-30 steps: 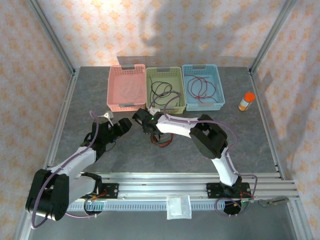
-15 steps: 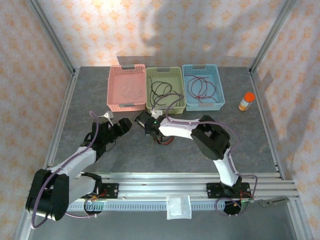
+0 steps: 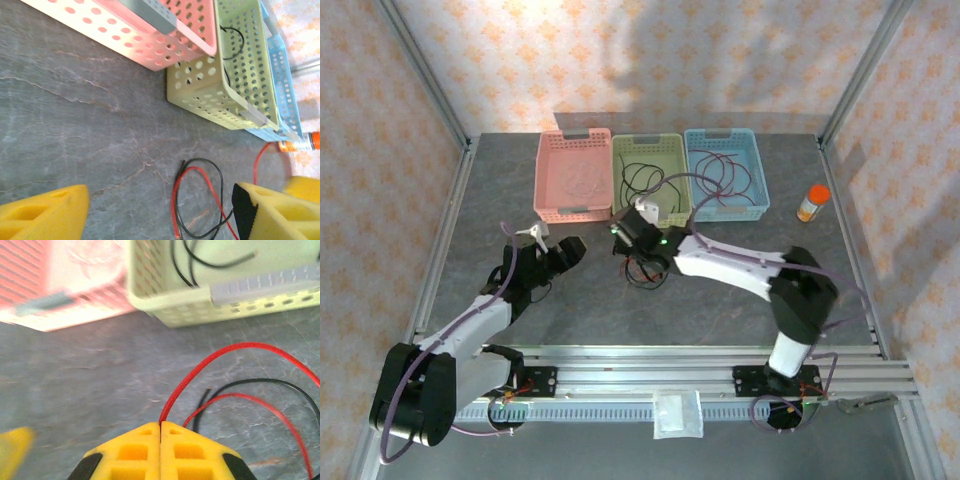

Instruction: Untangle the cables

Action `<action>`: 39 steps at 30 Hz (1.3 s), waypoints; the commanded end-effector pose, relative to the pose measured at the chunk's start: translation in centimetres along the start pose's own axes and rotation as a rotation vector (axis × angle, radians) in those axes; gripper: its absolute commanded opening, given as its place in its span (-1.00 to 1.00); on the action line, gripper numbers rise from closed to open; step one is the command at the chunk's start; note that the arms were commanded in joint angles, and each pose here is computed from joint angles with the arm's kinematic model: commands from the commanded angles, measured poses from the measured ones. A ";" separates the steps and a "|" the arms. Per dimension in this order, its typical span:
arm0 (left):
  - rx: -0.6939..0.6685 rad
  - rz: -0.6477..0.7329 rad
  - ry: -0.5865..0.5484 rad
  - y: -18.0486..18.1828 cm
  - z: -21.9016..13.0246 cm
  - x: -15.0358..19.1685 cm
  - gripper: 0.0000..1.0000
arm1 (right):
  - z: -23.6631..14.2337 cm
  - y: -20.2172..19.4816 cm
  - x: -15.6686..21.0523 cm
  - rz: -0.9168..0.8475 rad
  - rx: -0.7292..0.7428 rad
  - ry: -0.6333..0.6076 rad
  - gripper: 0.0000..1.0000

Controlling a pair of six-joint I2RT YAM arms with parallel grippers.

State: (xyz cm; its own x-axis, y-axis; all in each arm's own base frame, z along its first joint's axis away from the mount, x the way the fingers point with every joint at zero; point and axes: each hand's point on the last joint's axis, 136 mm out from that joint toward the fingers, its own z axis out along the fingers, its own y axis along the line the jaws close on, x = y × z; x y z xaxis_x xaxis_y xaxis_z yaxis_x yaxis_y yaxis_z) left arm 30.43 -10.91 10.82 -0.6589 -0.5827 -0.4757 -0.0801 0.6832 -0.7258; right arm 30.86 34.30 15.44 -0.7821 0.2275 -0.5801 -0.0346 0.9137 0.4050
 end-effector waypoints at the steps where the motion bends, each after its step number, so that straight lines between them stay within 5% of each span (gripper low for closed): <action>1: 0.070 0.067 0.037 -2.0 0.5 0.8 0.53 | -2.8 1.9 -1.3 0.036 -0.144 -0.032 -1.00; 14: 0.132 0.194 0.177 -6.1 3.8 5.2 0.51 | -14.4 4.8 -7.9 0.038 -0.518 -0.219 -1.00; 22: -0.004 0.282 0.241 -6.0 6.6 7.0 0.51 | -20.1 7.0 -11.3 0.006 -0.657 -0.310 -1.00; 27: -0.047 0.268 0.231 -5.5 7.4 6.9 0.51 | -21.5 5.4 -13.6 -0.008 -0.552 -0.397 -1.00; 33: -0.032 0.290 0.096 -7.8 5.4 3.5 0.51 | -19.8 -2.5 -16.8 0.033 -0.145 -0.505 -1.00; 39: -0.066 0.375 0.001 -9.8 2.9 0.2 0.52 | -18.4 -8.4 -20.8 0.072 0.017 -0.575 -1.00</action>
State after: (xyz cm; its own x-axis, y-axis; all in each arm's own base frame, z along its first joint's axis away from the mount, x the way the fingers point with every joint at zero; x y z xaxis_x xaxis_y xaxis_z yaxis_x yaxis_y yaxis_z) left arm 32.72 -20.11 14.58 -0.6973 -0.3227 -0.6401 0.1188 0.8286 -0.5471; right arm 34.73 18.63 37.53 -0.3619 0.4589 -0.8115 -0.0655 0.8558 0.5132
